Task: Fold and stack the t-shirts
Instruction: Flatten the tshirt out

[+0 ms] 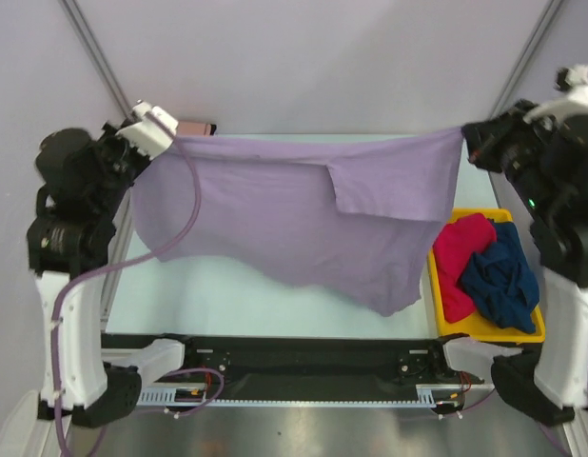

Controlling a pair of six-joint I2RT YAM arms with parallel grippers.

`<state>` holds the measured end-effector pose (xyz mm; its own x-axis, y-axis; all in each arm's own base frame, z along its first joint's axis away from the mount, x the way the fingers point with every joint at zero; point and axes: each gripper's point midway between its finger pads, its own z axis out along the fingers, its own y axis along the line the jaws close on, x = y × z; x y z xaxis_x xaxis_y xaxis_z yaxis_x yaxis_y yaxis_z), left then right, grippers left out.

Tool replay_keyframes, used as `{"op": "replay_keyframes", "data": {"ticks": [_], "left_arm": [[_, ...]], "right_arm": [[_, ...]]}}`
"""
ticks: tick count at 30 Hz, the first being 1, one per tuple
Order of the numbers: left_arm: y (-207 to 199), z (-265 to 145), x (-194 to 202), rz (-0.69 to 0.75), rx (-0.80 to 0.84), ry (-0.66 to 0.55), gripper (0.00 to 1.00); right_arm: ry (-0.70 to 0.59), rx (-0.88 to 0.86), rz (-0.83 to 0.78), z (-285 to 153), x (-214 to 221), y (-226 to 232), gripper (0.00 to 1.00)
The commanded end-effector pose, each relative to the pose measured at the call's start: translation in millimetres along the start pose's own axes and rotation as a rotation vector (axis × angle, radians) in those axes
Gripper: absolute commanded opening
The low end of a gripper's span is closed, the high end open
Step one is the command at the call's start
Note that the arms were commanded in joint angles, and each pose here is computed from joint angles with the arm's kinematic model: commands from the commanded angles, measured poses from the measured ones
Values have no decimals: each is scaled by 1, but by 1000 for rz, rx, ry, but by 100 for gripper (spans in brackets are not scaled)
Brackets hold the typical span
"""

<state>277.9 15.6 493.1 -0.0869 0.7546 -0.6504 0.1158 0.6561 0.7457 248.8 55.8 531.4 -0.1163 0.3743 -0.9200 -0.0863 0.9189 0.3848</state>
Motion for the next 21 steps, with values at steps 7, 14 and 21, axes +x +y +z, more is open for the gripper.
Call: {"op": "replay_keyframes", "data": {"ticks": [7, 14, 21], "left_arm": [[10, 129, -9, 14, -33, 25, 1], [64, 187, -24, -116, -185, 8, 1], [87, 177, -57, -119, -232, -112, 3]], "right_arm": [[-55, 56, -19, 186, -20, -27, 0], [-263, 7, 88, 218, -87, -27, 0], [-485, -36, 90, 175, -150, -9, 0]]}}
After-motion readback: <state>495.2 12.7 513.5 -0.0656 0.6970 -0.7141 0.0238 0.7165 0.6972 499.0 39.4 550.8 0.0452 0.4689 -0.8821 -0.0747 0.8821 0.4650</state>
